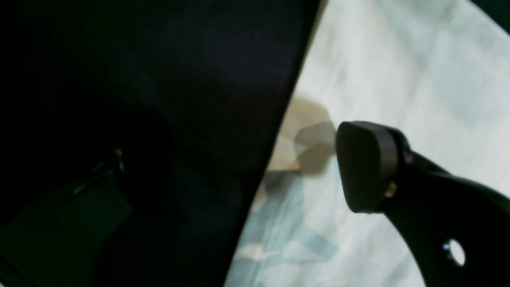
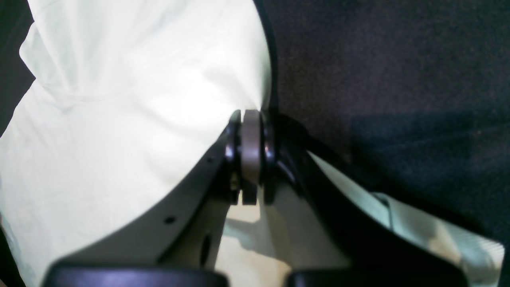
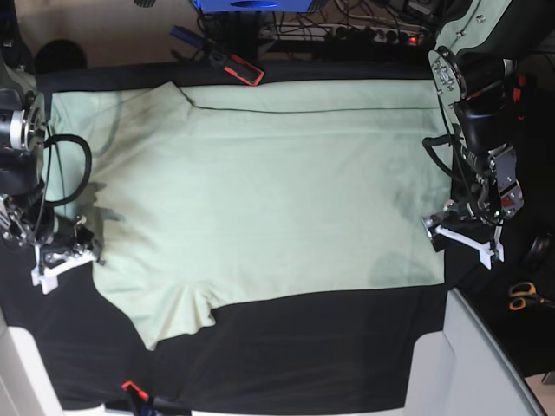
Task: Fold the T-shirt properly
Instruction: 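Lower the left gripper and grasp the shirt's side edge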
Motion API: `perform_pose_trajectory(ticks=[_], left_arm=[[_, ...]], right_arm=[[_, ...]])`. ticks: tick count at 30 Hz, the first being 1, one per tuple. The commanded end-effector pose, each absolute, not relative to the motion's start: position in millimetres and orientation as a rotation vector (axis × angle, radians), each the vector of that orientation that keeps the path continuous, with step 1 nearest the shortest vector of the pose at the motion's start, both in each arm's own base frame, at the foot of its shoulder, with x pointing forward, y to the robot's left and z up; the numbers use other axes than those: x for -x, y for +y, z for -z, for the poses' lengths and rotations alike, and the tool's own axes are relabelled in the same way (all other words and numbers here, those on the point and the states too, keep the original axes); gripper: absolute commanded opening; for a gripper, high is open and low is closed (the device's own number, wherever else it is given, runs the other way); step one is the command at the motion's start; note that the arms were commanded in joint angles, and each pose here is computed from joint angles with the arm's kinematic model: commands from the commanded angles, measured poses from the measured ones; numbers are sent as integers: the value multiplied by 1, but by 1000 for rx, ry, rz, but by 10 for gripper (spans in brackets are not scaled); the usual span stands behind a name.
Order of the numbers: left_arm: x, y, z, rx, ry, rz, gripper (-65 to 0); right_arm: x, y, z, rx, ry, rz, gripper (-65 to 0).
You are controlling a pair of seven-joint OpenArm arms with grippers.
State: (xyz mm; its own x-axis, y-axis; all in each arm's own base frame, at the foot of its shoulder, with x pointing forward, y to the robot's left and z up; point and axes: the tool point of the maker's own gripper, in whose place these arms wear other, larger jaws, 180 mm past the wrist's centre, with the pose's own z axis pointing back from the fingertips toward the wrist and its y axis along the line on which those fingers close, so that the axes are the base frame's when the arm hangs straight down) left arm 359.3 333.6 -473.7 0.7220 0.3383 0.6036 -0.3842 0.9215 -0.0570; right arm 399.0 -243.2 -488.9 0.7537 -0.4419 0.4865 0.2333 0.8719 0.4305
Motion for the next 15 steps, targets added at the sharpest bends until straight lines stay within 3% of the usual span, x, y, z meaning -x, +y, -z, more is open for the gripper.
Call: perform_pose_trajectory(ticks=[1,7,15], left_arm=[[-379,340,454,-77,-719,-397,0],[-387,336,449,-65,-727,-397,0],[-394,301,473,-3,-635,-345,0]], right_arm=[[-418,-251,470,-367,-680,378,-650],[-418,-250,469,-370,-680,381,-650],[-418,-250,469,-370,-680,380,-650]])
